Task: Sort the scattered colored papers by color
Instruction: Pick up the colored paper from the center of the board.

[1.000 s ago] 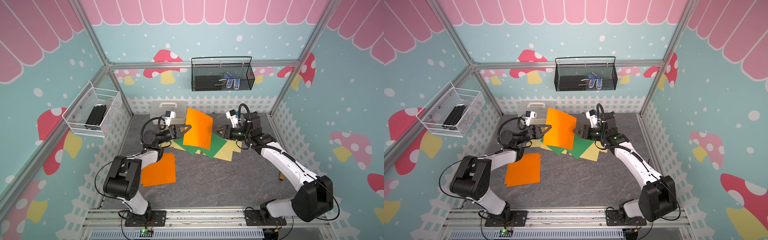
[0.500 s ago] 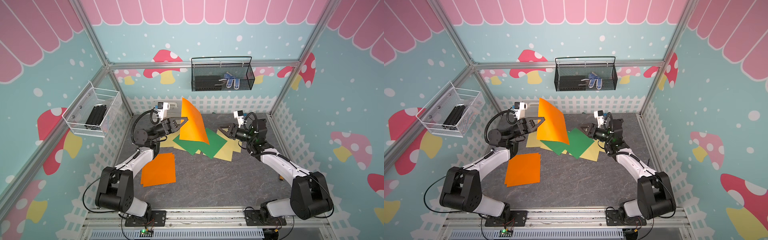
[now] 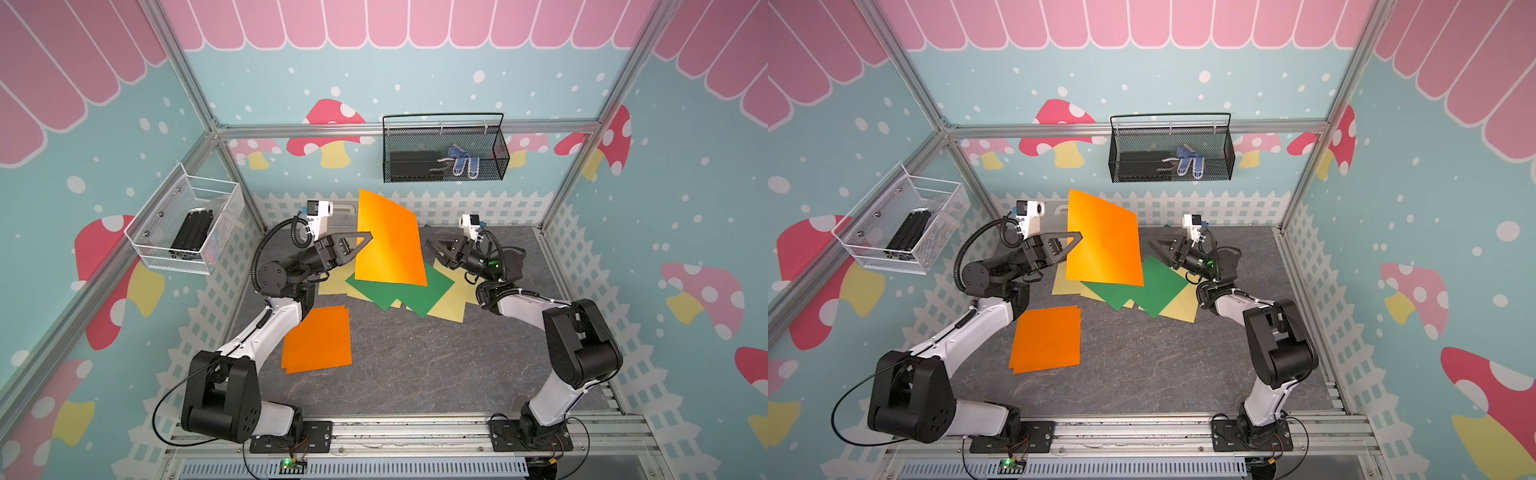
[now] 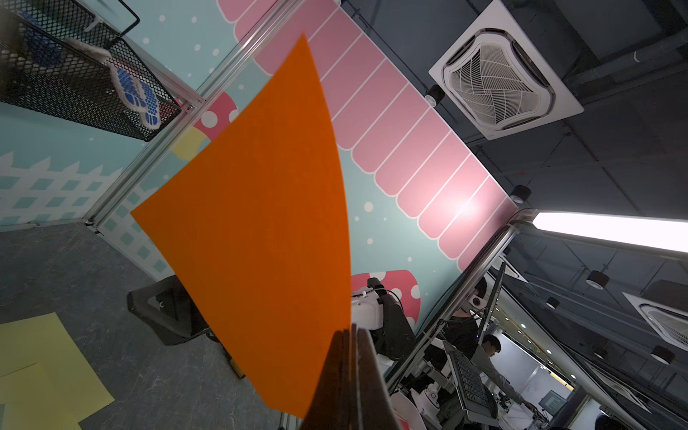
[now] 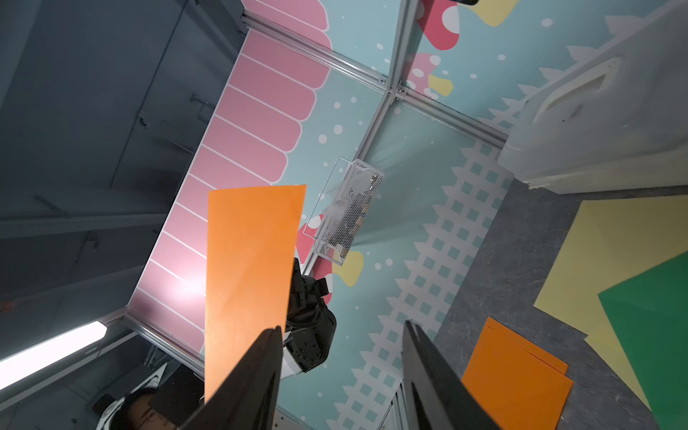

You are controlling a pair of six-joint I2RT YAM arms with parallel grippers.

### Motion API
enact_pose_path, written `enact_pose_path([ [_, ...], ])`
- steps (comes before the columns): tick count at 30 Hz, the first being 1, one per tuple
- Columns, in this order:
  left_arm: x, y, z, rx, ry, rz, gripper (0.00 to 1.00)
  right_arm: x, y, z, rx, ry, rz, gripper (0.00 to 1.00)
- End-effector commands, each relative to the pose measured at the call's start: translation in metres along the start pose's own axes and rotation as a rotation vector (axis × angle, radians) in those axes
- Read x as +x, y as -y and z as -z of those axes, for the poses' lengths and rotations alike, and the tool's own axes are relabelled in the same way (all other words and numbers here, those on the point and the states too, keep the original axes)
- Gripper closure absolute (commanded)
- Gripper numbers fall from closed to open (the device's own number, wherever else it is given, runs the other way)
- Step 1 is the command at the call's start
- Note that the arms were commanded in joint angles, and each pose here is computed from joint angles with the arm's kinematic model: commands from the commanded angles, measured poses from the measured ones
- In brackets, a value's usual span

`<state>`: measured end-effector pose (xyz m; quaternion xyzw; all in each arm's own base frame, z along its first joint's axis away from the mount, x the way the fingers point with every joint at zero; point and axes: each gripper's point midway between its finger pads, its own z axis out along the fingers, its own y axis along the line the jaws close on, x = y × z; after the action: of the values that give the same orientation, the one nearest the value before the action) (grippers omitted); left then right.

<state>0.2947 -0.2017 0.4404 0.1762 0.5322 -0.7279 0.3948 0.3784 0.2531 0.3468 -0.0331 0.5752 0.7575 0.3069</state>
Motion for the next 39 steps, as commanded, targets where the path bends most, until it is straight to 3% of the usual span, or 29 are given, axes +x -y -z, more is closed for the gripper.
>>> enact_pose_path([
  [1, -0.009, 0.02, -0.003, 0.029, 0.008, -0.054, 1.0, 0.007, -0.048, -0.009, -0.124, -0.046, 0.045, 0.45],
  [23, -0.011, 0.034, -0.006, 0.03, 0.014, -0.076, 1.0, 0.03, -0.051, -0.036, -0.166, -0.138, 0.015, 0.47],
  [32, -0.006, 0.033, -0.005, 0.028, 0.001, -0.069, 1.0, 0.034, -0.064, -0.044, -0.198, -0.163, 0.031, 0.67],
  [39, 0.002, 0.026, -0.004, -0.018, -0.038, -0.053, 1.0, 0.049, -0.066, -0.043, -0.194, -0.261, 0.027, 0.78],
])
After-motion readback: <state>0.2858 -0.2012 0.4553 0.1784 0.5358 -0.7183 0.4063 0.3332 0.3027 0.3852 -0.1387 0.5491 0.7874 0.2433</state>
